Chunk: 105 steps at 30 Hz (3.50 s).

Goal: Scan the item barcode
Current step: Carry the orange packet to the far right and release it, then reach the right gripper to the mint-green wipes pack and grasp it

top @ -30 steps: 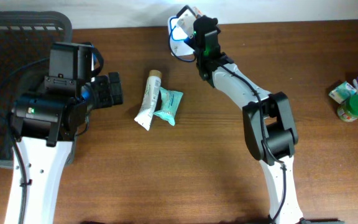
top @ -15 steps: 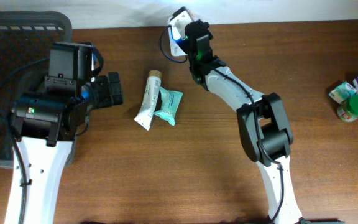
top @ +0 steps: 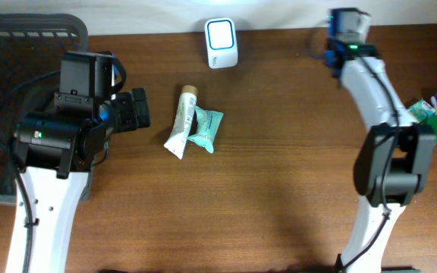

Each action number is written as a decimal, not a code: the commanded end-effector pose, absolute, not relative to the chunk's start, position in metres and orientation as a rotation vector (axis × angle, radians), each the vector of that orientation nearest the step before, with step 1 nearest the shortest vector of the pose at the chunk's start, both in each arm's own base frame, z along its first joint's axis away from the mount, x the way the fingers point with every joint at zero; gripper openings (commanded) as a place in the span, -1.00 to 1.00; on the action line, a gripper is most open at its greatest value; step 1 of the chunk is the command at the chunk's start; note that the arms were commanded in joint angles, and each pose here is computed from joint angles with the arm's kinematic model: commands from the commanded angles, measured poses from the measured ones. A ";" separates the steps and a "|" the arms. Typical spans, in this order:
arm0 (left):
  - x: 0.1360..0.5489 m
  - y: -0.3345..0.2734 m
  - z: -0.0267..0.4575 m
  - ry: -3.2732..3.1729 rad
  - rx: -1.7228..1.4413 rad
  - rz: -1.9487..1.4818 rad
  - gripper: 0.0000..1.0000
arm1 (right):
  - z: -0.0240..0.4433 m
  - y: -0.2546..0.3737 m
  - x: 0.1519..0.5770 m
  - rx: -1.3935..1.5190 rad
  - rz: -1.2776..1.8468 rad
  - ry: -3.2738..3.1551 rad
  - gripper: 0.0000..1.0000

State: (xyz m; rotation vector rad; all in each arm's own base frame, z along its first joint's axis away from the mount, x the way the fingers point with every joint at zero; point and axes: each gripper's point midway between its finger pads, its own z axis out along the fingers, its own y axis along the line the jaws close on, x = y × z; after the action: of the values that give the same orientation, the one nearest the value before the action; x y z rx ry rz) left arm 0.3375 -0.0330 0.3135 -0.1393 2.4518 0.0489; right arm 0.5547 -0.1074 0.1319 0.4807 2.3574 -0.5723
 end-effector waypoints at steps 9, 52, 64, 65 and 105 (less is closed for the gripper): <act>0.337 -0.029 0.314 2.450 -0.130 0.074 0.98 | 0.085 -0.230 0.497 0.894 -0.611 2.423 -0.91; 0.337 -0.029 0.314 2.450 -0.130 0.074 0.98 | 0.053 0.221 0.460 -0.026 0.588 2.902 0.36; 0.337 -0.029 0.314 2.450 -0.130 0.074 0.98 | 0.057 0.304 0.413 -0.082 0.707 2.954 0.64; 0.337 -0.029 0.314 2.450 -0.130 0.074 0.98 | 0.058 0.309 0.409 -0.098 0.722 2.960 0.64; 0.337 -0.029 0.314 2.450 -0.130 0.074 0.98 | 0.013 0.273 0.428 -0.347 -0.201 2.749 0.09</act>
State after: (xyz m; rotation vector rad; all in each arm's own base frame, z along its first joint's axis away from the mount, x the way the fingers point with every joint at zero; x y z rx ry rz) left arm 0.3375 -0.0330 0.3134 -0.1392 2.4522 0.0490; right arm 0.4218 0.2973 0.0130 -0.3842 2.7768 -0.0261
